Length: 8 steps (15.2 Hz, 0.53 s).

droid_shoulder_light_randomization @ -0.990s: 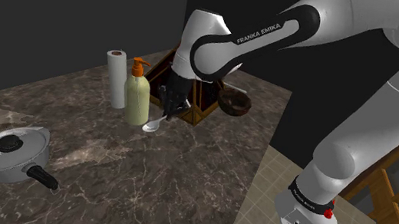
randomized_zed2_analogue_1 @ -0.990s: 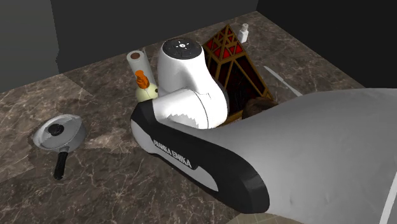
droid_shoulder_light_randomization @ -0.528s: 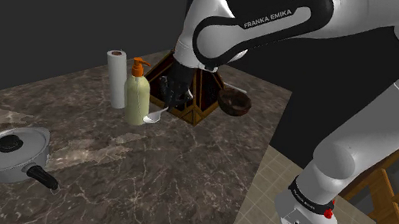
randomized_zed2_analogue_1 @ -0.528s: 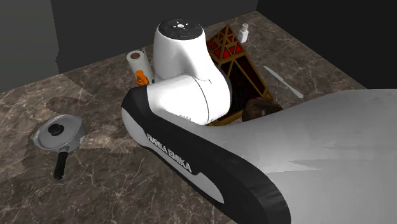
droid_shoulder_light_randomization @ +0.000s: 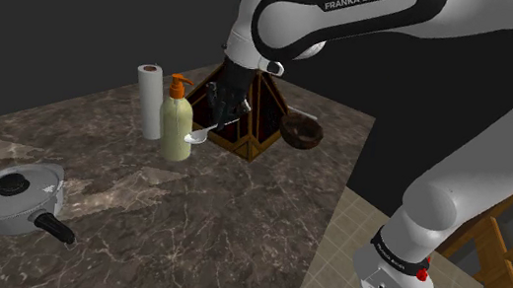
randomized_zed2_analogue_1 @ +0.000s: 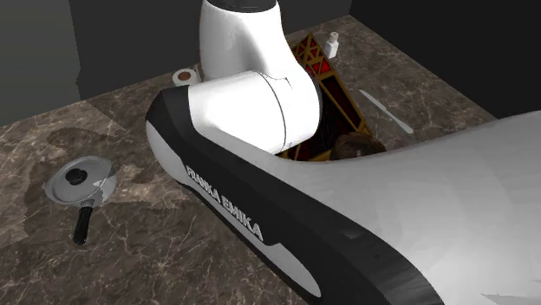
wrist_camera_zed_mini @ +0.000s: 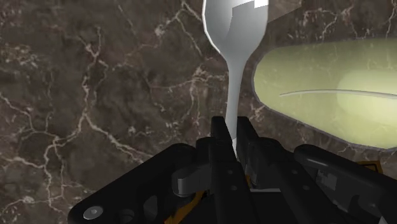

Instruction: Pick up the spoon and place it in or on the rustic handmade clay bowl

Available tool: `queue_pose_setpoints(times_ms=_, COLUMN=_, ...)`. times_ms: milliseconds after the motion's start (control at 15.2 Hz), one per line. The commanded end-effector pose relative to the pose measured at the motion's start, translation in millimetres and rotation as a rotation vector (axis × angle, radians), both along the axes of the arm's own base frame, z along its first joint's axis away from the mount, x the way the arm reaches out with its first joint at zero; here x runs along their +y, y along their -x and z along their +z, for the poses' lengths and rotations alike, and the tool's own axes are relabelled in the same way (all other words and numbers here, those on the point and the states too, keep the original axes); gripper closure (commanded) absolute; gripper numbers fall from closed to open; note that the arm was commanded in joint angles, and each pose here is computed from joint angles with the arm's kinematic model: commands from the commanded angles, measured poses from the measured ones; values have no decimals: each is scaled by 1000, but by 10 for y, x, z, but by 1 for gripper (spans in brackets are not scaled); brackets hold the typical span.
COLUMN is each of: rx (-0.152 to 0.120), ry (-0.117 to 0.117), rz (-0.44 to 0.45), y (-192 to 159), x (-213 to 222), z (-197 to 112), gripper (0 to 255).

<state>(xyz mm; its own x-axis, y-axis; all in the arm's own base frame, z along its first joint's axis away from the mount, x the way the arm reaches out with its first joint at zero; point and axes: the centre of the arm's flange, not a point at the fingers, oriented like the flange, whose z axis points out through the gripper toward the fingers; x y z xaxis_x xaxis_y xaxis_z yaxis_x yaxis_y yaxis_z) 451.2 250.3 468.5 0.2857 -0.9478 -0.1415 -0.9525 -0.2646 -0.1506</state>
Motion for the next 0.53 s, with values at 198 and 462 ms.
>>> queue_pose_setpoints(times_ms=198, rx=0, ry=0, rz=0, y=-1, x=-3, z=279, gripper=255)
queue_pose_setpoints(times_ms=462, rx=0, ry=0, rz=0, y=36, x=-264, z=372, gripper=255)
